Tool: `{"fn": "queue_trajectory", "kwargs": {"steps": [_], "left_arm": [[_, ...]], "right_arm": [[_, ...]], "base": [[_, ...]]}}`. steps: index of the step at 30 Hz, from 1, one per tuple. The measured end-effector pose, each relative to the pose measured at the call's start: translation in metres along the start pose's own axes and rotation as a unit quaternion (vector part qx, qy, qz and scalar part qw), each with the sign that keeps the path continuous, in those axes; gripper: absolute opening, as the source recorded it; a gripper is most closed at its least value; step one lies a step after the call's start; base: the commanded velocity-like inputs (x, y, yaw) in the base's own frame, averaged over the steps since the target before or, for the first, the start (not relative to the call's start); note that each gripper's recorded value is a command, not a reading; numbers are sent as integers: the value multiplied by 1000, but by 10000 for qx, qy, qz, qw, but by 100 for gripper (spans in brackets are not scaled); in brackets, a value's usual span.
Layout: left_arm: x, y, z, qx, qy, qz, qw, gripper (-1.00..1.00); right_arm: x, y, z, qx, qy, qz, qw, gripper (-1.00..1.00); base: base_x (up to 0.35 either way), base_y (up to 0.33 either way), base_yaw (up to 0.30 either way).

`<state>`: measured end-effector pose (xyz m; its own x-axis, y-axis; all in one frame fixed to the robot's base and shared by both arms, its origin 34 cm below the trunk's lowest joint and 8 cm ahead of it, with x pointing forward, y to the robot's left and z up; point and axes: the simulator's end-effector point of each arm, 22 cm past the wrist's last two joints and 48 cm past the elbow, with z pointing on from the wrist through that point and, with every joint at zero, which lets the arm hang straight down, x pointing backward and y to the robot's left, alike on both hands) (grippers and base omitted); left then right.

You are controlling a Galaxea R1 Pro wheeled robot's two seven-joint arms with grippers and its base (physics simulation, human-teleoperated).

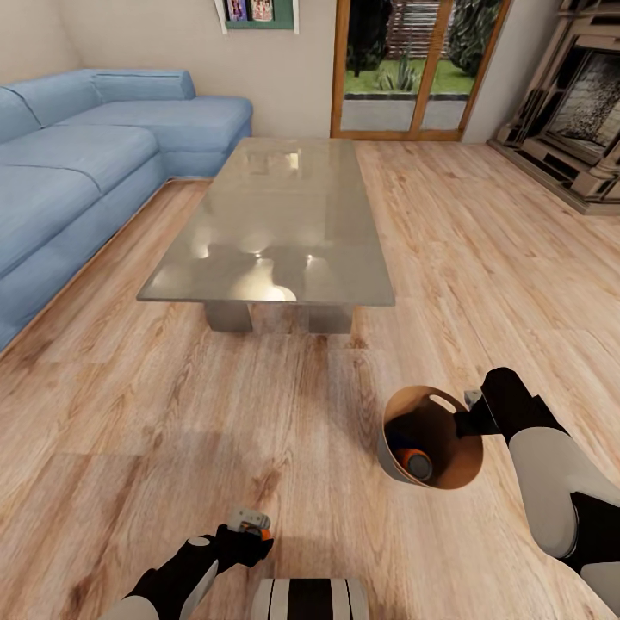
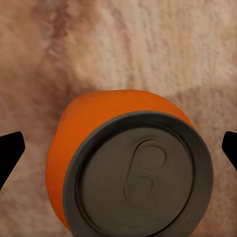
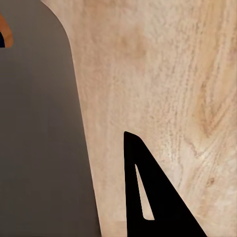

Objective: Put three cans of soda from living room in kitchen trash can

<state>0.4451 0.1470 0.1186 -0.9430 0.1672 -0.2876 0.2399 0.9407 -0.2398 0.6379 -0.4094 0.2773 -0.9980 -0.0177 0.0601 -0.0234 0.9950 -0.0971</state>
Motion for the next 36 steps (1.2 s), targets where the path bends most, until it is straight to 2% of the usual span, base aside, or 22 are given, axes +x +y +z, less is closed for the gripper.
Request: {"fn": "queue_trajectory", "kwargs": {"steps": [4,5,27,36], "left_arm": [[0,0,0,-1,-6,-2,10000,100],[0,0,0,-1,-6,-3,10000,-100],[1,0,0,-9,24,-29,10000,-100],[-15,-1,-10,-35,-123,50,9999,-100]], "right_arm": [[0,1,0,-19,-2,13,10000,-100],[0,1,0,-18,-2,12,10000,-100],[0,1,0,-19,-4,7,10000,-100],[-7,-1,-22,-19,-183,22,9998,-100]], "base": [[0,0,0],[0,0,0],[0,0,0],[0,0,0]]}}
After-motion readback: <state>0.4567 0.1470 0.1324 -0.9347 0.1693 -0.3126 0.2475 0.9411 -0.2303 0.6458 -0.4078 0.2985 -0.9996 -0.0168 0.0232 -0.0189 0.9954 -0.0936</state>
